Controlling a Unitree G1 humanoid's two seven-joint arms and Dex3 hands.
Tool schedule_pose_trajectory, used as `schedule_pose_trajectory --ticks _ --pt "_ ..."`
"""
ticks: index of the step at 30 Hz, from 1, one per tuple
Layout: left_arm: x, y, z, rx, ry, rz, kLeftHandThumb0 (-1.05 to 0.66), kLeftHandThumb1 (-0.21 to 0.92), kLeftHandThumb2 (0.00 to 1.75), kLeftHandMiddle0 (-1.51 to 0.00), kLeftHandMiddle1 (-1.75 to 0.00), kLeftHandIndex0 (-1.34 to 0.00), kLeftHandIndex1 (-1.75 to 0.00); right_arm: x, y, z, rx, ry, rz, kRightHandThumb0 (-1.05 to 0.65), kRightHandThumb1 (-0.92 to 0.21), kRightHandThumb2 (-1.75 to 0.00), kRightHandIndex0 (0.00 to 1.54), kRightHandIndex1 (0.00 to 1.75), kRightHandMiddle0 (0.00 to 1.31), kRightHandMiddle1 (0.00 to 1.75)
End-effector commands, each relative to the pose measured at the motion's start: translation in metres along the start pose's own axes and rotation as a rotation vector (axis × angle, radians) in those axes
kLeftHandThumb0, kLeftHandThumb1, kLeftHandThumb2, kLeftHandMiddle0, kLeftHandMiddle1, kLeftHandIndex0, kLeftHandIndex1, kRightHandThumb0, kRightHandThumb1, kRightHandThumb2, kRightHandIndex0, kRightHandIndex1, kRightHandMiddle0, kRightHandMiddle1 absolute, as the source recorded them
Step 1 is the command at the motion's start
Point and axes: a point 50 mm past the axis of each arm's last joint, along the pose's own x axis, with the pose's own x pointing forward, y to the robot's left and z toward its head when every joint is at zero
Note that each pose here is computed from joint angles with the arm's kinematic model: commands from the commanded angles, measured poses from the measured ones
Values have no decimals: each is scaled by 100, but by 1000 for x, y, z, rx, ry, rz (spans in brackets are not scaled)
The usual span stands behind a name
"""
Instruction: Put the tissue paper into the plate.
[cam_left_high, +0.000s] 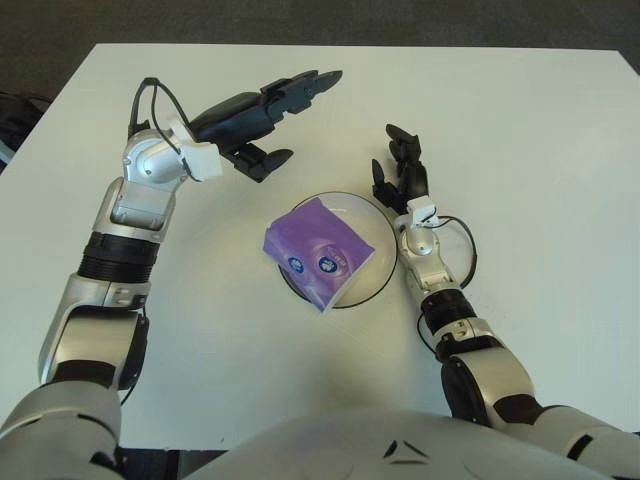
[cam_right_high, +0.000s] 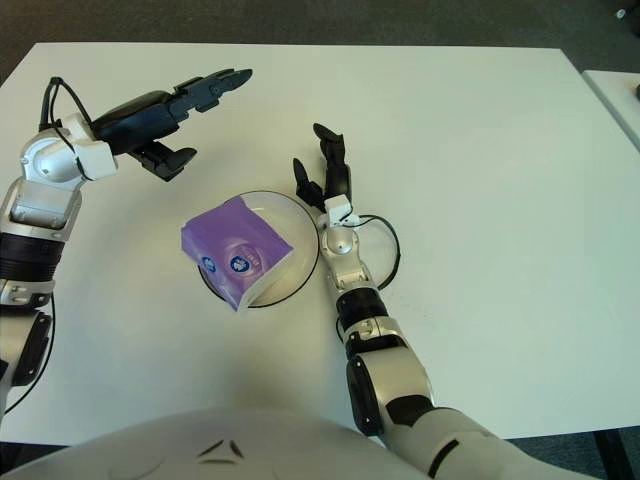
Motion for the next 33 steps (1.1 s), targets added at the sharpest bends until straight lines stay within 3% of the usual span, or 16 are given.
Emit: schedule_pose_trajectory --ticks 1,4,6,15,19,33 --pt "2 -5 -9 50 -11 83 -73 92 105 0 0 0 -3 -52 -10 -67 -35 349 -18 -82 -92 -54 15 52 0 72" --pt "3 -5 -14 -197 89 164 -77 92 106 0 0 0 -5 -53 -10 -68 -40 352 -19 -82 -92 -54 15 53 0 72" --pt "3 -6 -16 -277 128 197 -81 92 107 0 0 0 -6 -53 -10 -68 -41 352 -18 -82 -92 -54 15 53 0 72" --pt "-3 -12 -16 -372 216 259 -89 92 111 0 0 0 -8 -54 -10 -68 -43 350 -16 -81 -92 -54 15 53 0 73" --pt "-10 -23 -26 -426 277 316 -90 92 113 0 0 0 -9 -55 -11 -68 -44 351 -16 -81 -92 -53 15 54 0 73" --pt "-16 -42 -35 -579 384 438 -90 92 120 0 0 -2 -4 -56 -12 -68 -41 347 -19 -79 -92 -50 15 55 0 75"
